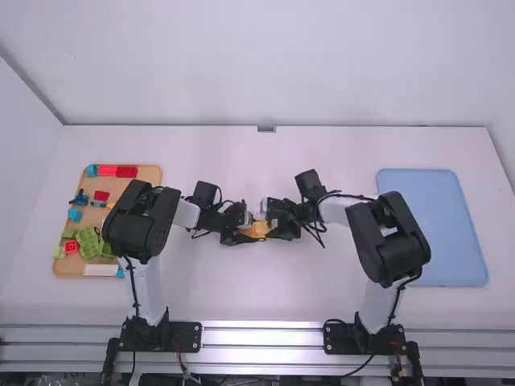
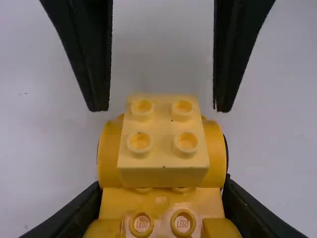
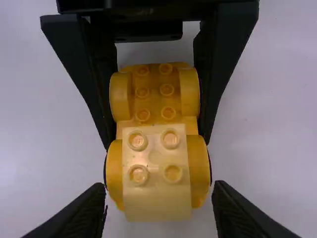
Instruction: Assemble lego blocks to make yellow taxi
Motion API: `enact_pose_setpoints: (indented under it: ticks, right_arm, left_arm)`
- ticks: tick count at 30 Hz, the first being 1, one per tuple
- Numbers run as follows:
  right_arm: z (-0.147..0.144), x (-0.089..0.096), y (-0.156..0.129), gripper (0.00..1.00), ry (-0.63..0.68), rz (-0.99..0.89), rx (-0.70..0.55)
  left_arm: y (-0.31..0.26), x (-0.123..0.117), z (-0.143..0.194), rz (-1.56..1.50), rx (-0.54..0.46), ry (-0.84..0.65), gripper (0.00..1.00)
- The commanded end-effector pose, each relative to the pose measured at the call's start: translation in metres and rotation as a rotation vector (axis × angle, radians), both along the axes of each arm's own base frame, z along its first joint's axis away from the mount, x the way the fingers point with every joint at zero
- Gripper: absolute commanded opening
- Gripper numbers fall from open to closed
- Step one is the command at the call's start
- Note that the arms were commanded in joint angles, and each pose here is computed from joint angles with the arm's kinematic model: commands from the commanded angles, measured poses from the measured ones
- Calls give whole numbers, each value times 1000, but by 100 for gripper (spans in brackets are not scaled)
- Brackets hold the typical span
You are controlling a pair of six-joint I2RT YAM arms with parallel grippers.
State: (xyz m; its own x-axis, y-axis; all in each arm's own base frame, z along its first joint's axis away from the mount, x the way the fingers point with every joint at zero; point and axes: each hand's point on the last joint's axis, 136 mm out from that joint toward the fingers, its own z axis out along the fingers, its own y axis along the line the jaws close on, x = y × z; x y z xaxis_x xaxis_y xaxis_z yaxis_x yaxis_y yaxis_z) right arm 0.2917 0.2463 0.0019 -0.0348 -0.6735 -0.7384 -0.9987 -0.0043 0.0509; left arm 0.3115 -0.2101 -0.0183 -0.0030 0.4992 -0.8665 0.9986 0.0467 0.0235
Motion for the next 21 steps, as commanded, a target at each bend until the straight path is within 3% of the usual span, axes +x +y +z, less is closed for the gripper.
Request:
enact_pose_setpoints:
  ticks: [1, 5, 7, 9, 17, 21]
  right_arm:
    - [32, 5, 2, 57, -36, 35, 111]
    - [53, -5, -3, 53, -57, 105, 216]
    - [56, -4, -3, 37, -66, 113, 239]
    - [54, -3, -1, 1, -75, 115, 227]
    - [21, -5, 8, 0, -89, 78, -9]
    - [12, -3, 16, 0, -90, 68, -22]
  left_arm:
    - [9, -7, -18, 35, 71, 52, 41]
    - [9, -7, -18, 35, 71, 52, 40]
    - [9, -7, -18, 35, 71, 52, 40]
    - [9, -7, -18, 35, 70, 48, 40]
    - [9, -7, -18, 34, 70, 49, 39]
    - [9, -7, -18, 34, 70, 49, 39]
